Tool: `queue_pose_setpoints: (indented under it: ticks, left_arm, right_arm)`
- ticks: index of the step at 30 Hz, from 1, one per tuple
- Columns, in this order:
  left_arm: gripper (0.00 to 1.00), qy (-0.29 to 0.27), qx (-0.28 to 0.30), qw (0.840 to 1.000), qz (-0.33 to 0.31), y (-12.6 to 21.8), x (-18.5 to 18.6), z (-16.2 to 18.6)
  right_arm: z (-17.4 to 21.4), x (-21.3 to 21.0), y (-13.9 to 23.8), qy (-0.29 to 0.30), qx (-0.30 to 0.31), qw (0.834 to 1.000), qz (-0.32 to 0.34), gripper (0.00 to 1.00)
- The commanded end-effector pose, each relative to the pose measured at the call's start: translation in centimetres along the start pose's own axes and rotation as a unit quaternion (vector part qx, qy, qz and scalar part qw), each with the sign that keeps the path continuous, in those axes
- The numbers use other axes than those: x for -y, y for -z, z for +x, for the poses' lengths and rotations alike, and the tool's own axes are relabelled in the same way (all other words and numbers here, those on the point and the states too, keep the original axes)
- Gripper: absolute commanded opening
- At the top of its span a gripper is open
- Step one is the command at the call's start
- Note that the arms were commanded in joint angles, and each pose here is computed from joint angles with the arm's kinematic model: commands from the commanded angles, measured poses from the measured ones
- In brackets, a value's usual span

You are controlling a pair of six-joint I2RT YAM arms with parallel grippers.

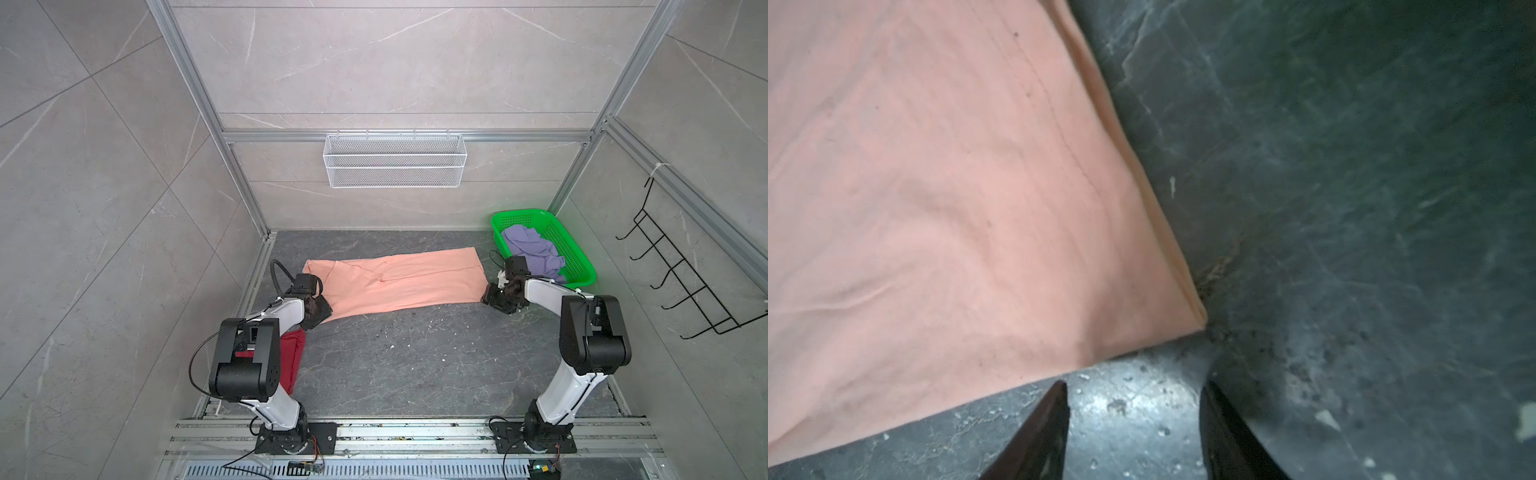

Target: Fold and stack the t-shirts

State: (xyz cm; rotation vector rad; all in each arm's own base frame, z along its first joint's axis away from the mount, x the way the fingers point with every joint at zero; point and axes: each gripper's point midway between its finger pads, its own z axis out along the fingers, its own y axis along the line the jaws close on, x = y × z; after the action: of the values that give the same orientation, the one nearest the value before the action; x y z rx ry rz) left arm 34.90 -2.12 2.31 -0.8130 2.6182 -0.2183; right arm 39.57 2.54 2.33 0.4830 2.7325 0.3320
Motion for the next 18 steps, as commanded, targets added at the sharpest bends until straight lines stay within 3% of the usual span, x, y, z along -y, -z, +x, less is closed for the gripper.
queue_pose_setpoints:
  ticks: [1,6,9,13,18]
  left_arm:
    - [0.4,0.004,-0.022,0.998,-0.055,0.1,-3.2,1.8]
    - [0.42,-0.024,0.006,0.999,0.041,2.6,1.2,-0.4]
    - [0.43,-0.024,0.016,0.997,0.074,3.9,2.8,-1.1]
    - [0.44,-0.012,0.027,0.994,0.101,4.8,4.0,-1.7]
    - [0.45,0.005,0.015,0.996,0.092,3.3,3.8,-1.4]
  right_arm:
    - [2.2,0.6,0.6,-0.02,-0.028,0.999,0.0,0.53]
    - [-0.4,-3.8,3.5,-0.021,0.03,0.995,-0.094,0.53]
    - [-1.4,-5.6,3.8,-0.016,0.045,0.992,-0.113,0.53]
    - [-1.6,-8.2,2.1,-0.004,0.035,0.99,-0.135,0.53]
    - [-1.4,-8.2,-0.9,-0.021,0.012,0.992,-0.125,0.53]
